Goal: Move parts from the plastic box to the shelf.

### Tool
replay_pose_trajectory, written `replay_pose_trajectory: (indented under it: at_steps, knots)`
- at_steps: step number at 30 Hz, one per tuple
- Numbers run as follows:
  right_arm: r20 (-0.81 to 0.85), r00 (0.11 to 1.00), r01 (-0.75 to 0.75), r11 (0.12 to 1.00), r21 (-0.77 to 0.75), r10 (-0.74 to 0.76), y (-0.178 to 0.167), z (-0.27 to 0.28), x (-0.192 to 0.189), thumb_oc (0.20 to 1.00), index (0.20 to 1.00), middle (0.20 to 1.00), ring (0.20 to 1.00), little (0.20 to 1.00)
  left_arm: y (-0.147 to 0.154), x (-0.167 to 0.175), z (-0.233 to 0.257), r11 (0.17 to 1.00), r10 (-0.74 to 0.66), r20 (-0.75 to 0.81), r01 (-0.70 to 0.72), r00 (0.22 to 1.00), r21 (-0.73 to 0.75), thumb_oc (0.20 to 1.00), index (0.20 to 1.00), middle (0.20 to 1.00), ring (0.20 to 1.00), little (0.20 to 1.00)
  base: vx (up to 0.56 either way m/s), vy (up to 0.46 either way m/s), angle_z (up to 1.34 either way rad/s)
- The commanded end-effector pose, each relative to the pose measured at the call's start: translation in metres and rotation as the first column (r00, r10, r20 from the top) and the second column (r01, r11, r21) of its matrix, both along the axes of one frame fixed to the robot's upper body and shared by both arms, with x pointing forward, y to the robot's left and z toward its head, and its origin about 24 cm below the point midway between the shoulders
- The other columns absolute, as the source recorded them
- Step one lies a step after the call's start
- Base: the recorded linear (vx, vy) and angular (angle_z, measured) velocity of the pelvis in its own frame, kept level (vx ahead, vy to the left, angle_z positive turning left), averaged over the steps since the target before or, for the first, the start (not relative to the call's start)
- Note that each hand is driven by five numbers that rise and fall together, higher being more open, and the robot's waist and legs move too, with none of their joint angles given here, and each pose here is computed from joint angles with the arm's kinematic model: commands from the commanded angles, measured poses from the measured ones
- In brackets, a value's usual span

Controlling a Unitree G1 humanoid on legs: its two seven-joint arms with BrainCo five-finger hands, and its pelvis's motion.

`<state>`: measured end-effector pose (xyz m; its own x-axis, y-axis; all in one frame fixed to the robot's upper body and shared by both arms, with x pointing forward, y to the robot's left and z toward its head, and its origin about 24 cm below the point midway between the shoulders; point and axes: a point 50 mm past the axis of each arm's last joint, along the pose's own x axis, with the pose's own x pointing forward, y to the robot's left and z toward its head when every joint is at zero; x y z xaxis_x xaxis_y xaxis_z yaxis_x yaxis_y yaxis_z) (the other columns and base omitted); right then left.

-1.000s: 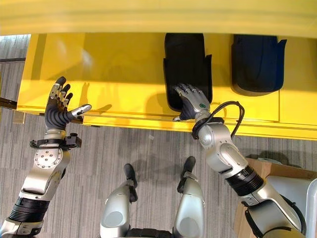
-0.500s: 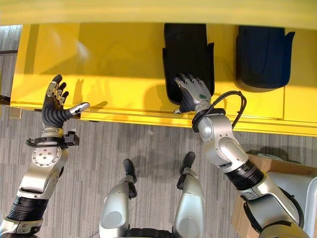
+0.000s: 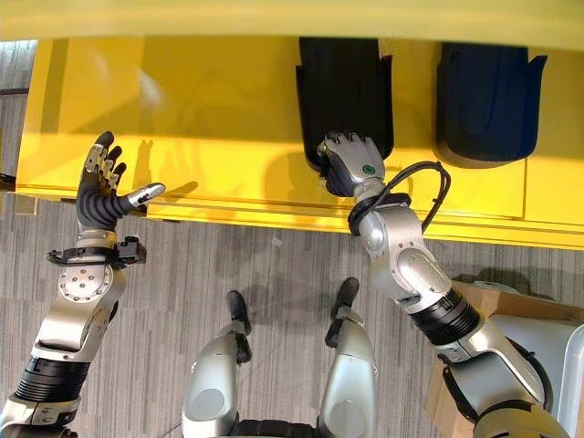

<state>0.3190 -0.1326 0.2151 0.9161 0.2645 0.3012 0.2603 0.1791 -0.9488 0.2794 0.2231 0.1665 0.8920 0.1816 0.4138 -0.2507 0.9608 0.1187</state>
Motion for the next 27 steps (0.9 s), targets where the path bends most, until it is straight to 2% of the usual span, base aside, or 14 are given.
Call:
replay_pose_trajectory:
  at_steps: [1, 16, 27]
  knots:
    - [0.115, 0.987, -0.12, 0.991, 0.059, 0.112, 0.016, 0.017, -0.008, 0.2, 0.2, 0.2, 0.2, 0.2, -0.005, -0.016, 0.031, 0.999, -0.012, 0.172, 0.005, 0.985, 0.043, 1.0, 1.0, 1.0, 1.0, 1.0, 0.0, 0.0, 0.0]
    - [0.276, 0.938, -0.26, 0.952, 0.16, 0.21, 0.022, 0.049, -0.029, 0.2, 0.2, 0.2, 0.2, 0.2, -0.004, -0.02, 0.037, 1.0, 0.01, 0.196, -0.01, 0.981, -0.003, 1.0, 1.0, 1.0, 1.0, 1.0, 0.0, 0.0, 0.0]
    - [0.376, 0.883, -0.346, 0.93, 0.121, 0.28, 0.04, 0.072, -0.035, 0.2, 0.2, 0.2, 0.2, 0.2, -0.007, -0.017, 0.04, 1.0, 0.01, 0.196, -0.007, 0.98, -0.019, 1.0, 1.0, 1.0, 1.0, 1.0, 0.0, 0.0, 0.02]
